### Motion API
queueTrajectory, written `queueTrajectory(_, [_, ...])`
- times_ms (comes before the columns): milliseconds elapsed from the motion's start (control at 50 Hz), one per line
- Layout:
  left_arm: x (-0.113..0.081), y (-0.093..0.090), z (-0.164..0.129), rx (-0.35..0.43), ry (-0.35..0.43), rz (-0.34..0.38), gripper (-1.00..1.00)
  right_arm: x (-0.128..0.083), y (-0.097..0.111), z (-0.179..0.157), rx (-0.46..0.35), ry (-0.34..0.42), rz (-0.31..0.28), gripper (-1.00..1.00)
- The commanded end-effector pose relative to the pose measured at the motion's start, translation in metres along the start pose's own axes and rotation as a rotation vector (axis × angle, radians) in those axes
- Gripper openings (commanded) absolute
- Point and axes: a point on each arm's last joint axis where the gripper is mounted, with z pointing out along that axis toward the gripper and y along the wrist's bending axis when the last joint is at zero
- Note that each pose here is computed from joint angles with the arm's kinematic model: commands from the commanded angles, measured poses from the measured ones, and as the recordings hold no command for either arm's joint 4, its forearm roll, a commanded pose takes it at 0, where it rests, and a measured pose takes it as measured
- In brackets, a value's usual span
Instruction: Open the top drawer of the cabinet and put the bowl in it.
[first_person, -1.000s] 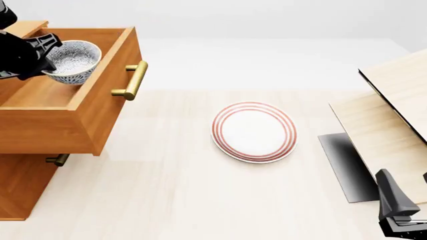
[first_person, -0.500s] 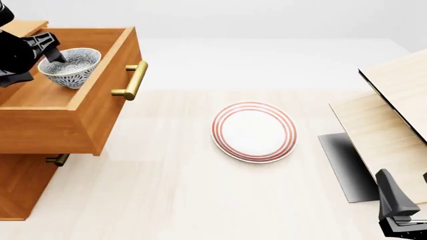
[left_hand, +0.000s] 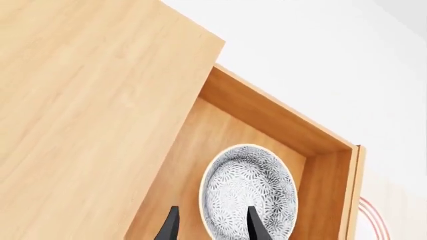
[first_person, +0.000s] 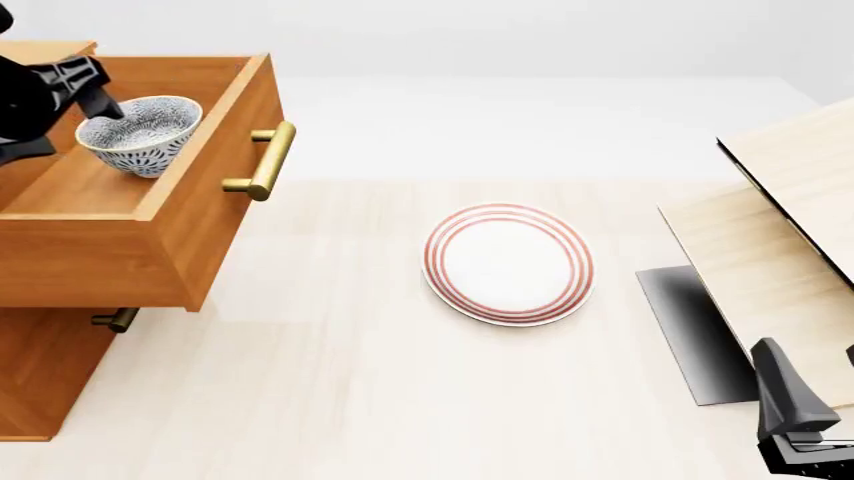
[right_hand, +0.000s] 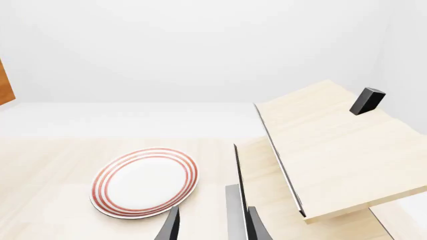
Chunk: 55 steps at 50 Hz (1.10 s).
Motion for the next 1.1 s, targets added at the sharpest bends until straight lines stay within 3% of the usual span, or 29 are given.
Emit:
queueTrajectory(20, [0.001, -0.001, -0.012, 0.007, -0.005, 0.014, 1.00, 0.000, 0.000, 0.000, 0.001, 0.000, 0.000, 1.00])
queueTrajectory(540, [0.005, 0.001, -0.051, 0.019, -0.032, 0.025, 1.00, 0.000, 0.000, 0.000, 0.001, 0.000, 0.000, 1.00])
queueTrajectory(1100, [-0.006, 0.000, -0.095, 0.021, -0.070, 0.064, 1.00, 0.000, 0.000, 0.000, 0.000, 0.000, 0.000, 1.00])
